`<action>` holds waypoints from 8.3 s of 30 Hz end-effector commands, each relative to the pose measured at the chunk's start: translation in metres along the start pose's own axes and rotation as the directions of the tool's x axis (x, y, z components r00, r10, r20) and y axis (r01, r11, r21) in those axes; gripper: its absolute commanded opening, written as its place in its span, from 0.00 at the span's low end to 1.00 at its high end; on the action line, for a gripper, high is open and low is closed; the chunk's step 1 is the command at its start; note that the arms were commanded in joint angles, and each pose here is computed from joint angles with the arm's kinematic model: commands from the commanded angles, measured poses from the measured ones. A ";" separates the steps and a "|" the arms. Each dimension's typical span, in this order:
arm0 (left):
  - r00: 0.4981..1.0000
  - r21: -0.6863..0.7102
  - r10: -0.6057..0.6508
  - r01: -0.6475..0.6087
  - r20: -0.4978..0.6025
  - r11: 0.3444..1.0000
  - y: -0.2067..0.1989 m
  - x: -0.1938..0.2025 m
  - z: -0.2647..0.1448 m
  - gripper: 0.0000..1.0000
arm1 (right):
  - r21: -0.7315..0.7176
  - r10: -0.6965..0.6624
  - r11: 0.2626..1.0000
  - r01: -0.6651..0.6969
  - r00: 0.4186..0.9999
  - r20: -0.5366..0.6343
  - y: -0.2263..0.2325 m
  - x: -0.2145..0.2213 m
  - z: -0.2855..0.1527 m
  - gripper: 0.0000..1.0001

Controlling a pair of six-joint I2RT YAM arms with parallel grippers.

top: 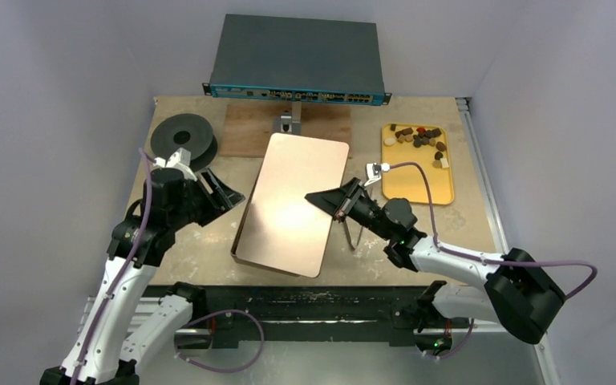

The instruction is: Pack the chocolate

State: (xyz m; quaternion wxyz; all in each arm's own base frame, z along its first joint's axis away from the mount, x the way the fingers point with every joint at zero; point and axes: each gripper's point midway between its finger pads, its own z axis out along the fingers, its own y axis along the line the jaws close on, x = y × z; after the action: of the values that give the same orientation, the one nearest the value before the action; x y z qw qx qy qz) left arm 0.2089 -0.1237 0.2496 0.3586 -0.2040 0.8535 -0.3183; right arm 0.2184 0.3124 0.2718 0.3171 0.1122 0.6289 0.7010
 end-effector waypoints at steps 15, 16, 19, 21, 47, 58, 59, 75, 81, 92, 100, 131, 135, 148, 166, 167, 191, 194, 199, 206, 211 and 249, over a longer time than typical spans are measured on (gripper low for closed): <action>0.979 -0.312 0.201 -0.181 0.034 0.933 0.040 -0.049 0.037 0.60 | -0.029 0.226 0.974 -0.224 0.971 0.081 -0.040 -0.004 0.062 0.00; 0.978 -0.321 0.204 -0.184 0.032 0.929 0.042 -0.050 0.039 0.60 | -0.029 0.223 0.975 -0.222 0.971 0.079 -0.043 -0.003 0.065 0.00; 0.978 -0.340 0.209 -0.188 0.027 0.922 0.047 -0.055 0.045 0.60 | -0.027 0.208 0.978 -0.207 0.975 0.078 -0.053 -0.001 0.071 0.00; 0.978 -0.352 0.207 -0.187 0.018 0.917 0.052 -0.057 0.050 0.59 | -0.020 0.205 0.979 -0.205 0.976 0.074 -0.062 0.000 0.074 0.00; 0.985 -0.373 0.105 -0.148 -0.134 0.916 0.099 -0.040 0.107 0.55 | 0.103 0.176 0.978 -0.181 0.983 0.048 -0.131 0.014 0.051 0.00; 0.980 -0.372 0.043 -0.114 -0.193 0.921 0.109 -0.024 0.125 0.53 | 0.122 0.163 0.979 -0.165 0.986 0.027 -0.142 0.018 0.052 0.01; 0.980 -0.370 0.041 -0.112 -0.196 0.922 0.109 -0.023 0.126 0.53 | 0.123 0.160 0.979 -0.162 0.987 0.027 -0.142 0.018 0.052 0.02; 0.970 -0.362 0.056 -0.141 -0.235 0.922 0.108 -0.020 0.126 0.53 | 0.156 0.101 0.982 -0.105 0.994 0.034 -0.156 0.013 0.058 0.09; 0.969 -0.359 0.063 -0.148 -0.240 0.921 0.108 -0.019 0.122 0.53 | 0.142 0.114 0.983 -0.120 0.992 0.047 -0.157 0.010 0.065 0.07; 0.960 -0.351 0.064 -0.161 -0.272 0.923 0.108 -0.012 0.127 0.53 | 0.159 0.121 0.979 -0.131 0.990 0.072 -0.159 0.007 0.051 0.10; 0.949 -0.342 0.055 -0.165 -0.309 0.925 0.107 0.001 0.136 0.54 | 0.169 0.120 0.977 -0.131 0.990 0.077 -0.159 0.007 0.041 0.27; 0.930 -0.319 0.069 -0.193 -0.361 0.928 0.096 0.021 0.162 0.55 | 0.315 0.066 0.944 -0.093 0.993 0.096 -0.171 -0.008 -0.020 0.49; 0.927 -0.318 0.079 -0.204 -0.367 0.926 0.092 0.023 0.165 0.54 | 0.370 0.015 0.928 -0.044 0.997 0.080 -0.172 -0.012 -0.024 0.54; 0.915 -0.313 0.123 -0.254 -0.383 0.915 0.084 0.023 0.167 0.54 | 0.638 -0.152 0.756 0.145 0.987 -0.045 -0.207 -0.025 -0.024 0.68; 0.899 -0.284 0.156 -0.288 -0.409 0.915 0.076 0.029 0.156 0.54 | 0.638 -0.162 0.733 0.234 0.972 -0.171 -0.214 0.019 0.009 0.55; 0.900 -0.289 0.156 -0.289 -0.407 0.913 0.077 0.028 0.155 0.54 | 0.637 -0.163 0.734 0.238 0.971 -0.175 -0.213 0.020 0.011 0.54; 0.930 -0.380 0.206 -0.317 -0.304 0.869 0.076 -0.031 0.155 0.55 | 0.704 -0.236 0.644 0.299 0.953 -0.189 -0.236 -0.075 0.051 0.68; 0.929 -0.389 0.209 -0.322 -0.306 0.863 0.079 -0.040 0.162 0.55 | 0.723 -0.247 0.617 0.311 0.949 -0.197 -0.245 -0.080 0.053 0.67; 0.930 -0.443 0.212 -0.333 -0.301 0.832 0.093 -0.054 0.181 0.55 | 0.751 -0.263 0.576 0.323 0.943 -0.204 -0.255 -0.087 0.052 0.67; 0.937 -0.474 0.203 -0.322 -0.286 0.819 0.099 -0.067 0.212 0.55 | 0.773 -0.307 0.532 0.345 0.930 -0.204 -0.254 -0.101 0.054 0.67; 0.943 -0.560 0.166 -0.307 -0.288 0.769 0.122 -0.063 0.218 0.55 | 0.780 -0.314 0.522 0.346 0.928 -0.201 -0.256 -0.103 0.055 0.59; 0.896 -0.479 0.105 -0.326 -0.432 0.815 0.127 0.025 0.183 0.49 | 0.741 -0.204 0.475 0.475 0.878 -0.433 -0.236 0.077 -0.010 0.34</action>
State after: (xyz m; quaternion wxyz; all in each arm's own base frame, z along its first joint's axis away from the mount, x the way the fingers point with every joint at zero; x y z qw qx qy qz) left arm 0.3685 -0.0928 0.0839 0.2389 -0.1681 0.9556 -0.0381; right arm 0.3238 0.3521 0.0834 0.3957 0.1043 0.8645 0.2920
